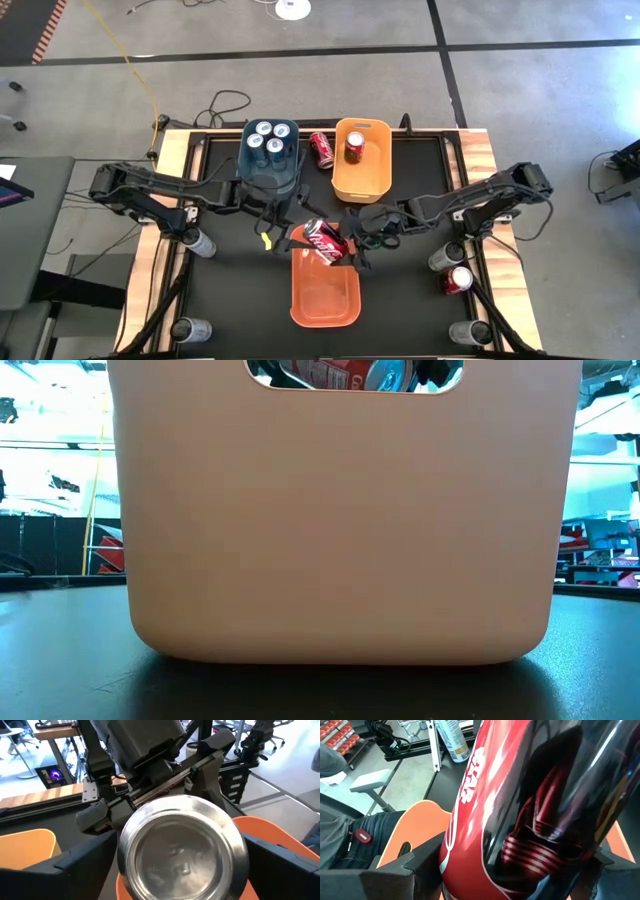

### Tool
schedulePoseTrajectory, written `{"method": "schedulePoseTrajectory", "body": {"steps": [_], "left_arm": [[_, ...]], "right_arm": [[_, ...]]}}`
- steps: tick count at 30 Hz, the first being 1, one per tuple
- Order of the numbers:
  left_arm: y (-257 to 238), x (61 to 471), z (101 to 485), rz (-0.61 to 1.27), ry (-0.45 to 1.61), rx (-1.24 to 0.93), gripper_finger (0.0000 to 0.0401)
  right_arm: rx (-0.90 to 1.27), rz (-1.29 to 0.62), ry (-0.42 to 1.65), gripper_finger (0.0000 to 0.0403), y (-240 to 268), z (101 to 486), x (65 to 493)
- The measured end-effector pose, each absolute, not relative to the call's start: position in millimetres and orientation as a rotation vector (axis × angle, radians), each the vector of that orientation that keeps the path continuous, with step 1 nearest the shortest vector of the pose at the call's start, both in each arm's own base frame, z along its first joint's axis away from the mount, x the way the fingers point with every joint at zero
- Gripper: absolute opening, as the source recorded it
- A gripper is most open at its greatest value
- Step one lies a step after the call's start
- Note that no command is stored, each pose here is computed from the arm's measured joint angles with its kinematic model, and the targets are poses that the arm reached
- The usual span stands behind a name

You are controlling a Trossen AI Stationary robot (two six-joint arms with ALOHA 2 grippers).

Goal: Sort soda cans
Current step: Put the top right red soda can into the yellow bin

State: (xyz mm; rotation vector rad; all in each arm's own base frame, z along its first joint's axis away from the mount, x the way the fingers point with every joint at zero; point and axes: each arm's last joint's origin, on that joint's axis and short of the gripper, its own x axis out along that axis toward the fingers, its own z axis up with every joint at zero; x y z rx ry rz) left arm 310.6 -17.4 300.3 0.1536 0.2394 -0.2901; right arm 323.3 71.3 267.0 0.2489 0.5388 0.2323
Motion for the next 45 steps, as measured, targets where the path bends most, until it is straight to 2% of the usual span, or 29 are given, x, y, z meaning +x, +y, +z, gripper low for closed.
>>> {"method": "schedulePoseTrajectory", "body": {"steps": [20, 27, 32, 38, 42, 45], "left_arm": [[-20, 311, 302, -0.296, 0.231, 0.104, 0.0319], [-20, 312, 306, -0.285, 0.197, 0.054, 0.0318], [-18, 313, 308, -0.259, 0.167, 0.066, 0.0317], [-19, 312, 315, -0.271, 0.105, 0.085, 0.0316], [-20, 310, 328, -0.263, -0.015, 0.098, 0.0316], [-20, 309, 336, -0.245, -0.128, 0.103, 0.0314]], "right_arm": [[0.248, 0.242, 0.536, 0.0319, 72, 267, 323], [0.258, 0.23, 0.492, 0.0361, 71, 272, 325], [0.251, 0.102, 0.411, 0.0392, 76, 290, 313], [0.177, -0.048, 0.343, 0.0396, 89, 319, 277], [0.061, -0.31, 0.171, 0.0395, 113, 321, 247], [0.05, -0.422, 0.062, 0.0395, 123, 309, 231]]}}
